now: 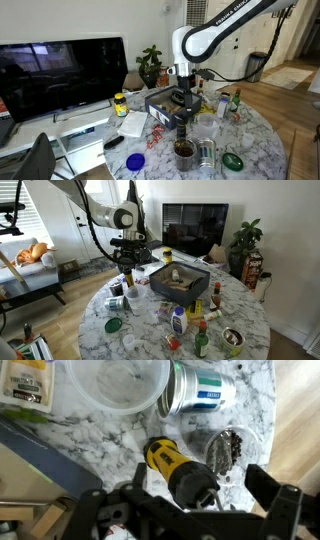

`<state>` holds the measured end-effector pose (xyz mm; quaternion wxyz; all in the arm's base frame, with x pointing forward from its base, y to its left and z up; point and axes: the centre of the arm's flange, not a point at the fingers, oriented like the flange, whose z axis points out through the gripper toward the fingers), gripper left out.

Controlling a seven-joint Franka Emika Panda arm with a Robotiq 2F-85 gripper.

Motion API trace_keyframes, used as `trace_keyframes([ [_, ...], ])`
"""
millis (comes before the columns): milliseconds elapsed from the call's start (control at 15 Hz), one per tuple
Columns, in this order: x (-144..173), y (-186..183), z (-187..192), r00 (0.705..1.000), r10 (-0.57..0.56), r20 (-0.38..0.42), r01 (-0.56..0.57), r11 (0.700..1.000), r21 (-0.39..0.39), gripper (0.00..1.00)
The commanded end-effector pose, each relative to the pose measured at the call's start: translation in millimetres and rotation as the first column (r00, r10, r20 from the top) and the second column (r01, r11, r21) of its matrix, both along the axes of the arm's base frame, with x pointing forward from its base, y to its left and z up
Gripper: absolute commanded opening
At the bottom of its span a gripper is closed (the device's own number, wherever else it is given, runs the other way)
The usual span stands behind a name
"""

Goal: Take the metal cup out of the jar then put the flashlight into the jar

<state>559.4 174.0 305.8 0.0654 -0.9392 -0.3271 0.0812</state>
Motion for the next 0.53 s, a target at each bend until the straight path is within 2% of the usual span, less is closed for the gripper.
trace_keyframes([
  [0, -0.6, 1.7, -0.5, 1.0, 0.008, 0.001, -0.008, 1.0, 0.0, 1.0],
  [133, -1.1, 2.4, -3.3, 1.0, 0.029, -0.004, -0.029, 0.999, 0.015, 1.0],
  [200, -1.7, 3.9, -5.9, 0.998, 0.056, -0.001, -0.056, 0.997, 0.056, 1.0],
  [333, -1.0, 5.2, -10.2, 0.995, 0.099, 0.018, -0.1, 0.991, 0.083, 1.0],
  [467, 0.2, 6.5, -13.4, 0.991, 0.132, 0.037, -0.135, 0.987, 0.091, 1.0],
])
